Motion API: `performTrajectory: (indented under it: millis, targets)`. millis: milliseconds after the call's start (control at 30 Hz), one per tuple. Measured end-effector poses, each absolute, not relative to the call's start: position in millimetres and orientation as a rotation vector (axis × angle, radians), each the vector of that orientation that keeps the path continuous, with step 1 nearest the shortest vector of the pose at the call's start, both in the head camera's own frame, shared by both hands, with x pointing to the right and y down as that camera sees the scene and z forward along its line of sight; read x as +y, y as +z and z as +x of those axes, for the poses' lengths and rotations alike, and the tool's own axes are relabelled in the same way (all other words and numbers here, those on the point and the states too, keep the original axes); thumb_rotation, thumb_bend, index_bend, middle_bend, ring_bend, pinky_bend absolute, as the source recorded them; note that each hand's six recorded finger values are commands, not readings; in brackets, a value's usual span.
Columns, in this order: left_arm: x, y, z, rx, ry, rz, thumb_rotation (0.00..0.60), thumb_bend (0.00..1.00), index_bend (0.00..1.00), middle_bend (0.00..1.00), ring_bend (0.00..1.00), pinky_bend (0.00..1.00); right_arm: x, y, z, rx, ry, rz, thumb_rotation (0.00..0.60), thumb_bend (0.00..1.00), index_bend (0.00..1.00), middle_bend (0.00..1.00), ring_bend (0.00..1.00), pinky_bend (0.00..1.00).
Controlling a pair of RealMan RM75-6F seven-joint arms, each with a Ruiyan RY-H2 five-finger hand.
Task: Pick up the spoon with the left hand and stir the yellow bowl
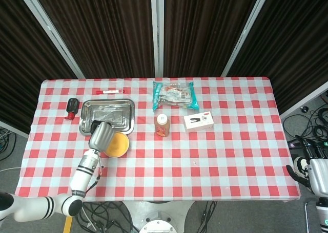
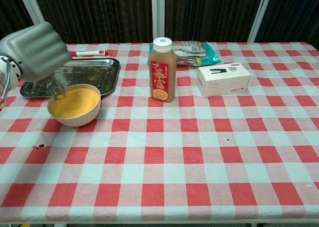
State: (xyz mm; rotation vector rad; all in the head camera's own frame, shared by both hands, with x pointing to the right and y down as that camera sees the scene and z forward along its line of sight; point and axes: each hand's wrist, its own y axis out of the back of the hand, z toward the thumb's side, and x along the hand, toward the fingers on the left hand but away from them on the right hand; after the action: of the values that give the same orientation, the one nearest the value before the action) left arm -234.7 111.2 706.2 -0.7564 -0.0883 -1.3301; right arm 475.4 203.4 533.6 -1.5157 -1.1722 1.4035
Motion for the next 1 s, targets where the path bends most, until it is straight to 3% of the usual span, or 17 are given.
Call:
performTrajectory:
  millis: [400,733,1000]
  targets:
    - [118,682,-217,0.006,-1.248,-0.812,0.600,0.45,0.72,1.00,1.00,1.00,203,533,474,-1.172,1.398,-1.514,0.600,0.19,0.10,0.29,0.13,0.23]
    - [110,706,-236,-0.070,-1.337,-0.760,0.600,0.45,0.73,1.00,1.00,1.00,205,530,476,-1.178,1.397,-1.510,0.600,0.19,0.10,0.29,0.14,0.23]
    - [103,694,-235,-0.014,-1.332,-0.781,0.600,0.45,0.73,1.00,1.00,1.00,205,530,474,-1.177,1.389,-1.512,0.600,0.19,0.10,0.29,0.14,0.23]
